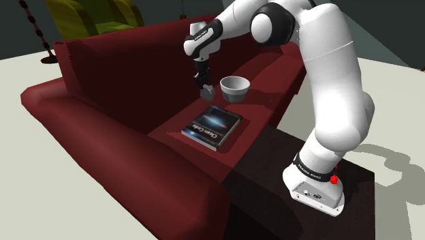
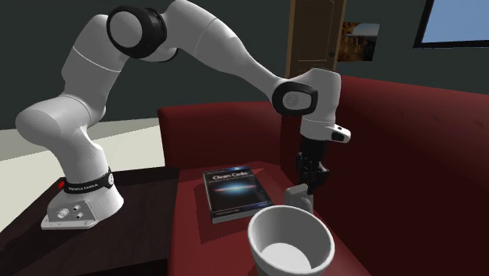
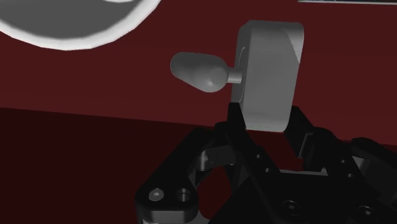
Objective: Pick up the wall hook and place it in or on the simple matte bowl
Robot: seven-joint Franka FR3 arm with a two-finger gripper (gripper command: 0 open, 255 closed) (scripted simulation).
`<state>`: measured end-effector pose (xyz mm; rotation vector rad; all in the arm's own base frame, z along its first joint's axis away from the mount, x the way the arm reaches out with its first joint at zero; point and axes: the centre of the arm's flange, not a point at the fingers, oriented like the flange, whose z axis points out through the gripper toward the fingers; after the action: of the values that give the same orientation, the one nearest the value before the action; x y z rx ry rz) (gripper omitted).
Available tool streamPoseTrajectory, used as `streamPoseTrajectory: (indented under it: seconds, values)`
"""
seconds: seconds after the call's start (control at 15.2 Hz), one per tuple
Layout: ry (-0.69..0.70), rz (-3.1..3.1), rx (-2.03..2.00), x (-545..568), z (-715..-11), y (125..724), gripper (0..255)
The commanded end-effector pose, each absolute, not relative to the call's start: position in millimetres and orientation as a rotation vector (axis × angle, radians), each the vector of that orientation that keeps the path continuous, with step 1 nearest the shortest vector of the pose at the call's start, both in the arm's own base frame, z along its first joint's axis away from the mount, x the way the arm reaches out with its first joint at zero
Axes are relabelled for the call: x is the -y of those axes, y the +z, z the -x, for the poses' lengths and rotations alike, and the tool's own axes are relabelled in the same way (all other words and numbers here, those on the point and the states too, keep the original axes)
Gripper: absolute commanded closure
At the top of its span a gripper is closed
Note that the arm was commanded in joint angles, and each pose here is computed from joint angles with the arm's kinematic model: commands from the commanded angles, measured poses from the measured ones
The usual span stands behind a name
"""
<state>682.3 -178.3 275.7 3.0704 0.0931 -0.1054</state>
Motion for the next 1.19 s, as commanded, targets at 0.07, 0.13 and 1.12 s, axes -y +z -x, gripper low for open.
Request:
streamPoseTrajectory:
  seconds: [0.07, 0.13, 1.12]
  values:
    - [-0.105, -3.070, -0.093, 178, -682, 291, 255]
    - [-0.105, -3.070, -0.093, 178, -682, 296, 255]
    - [-0.105, -3.070, -0.093, 178, -682, 375, 255]
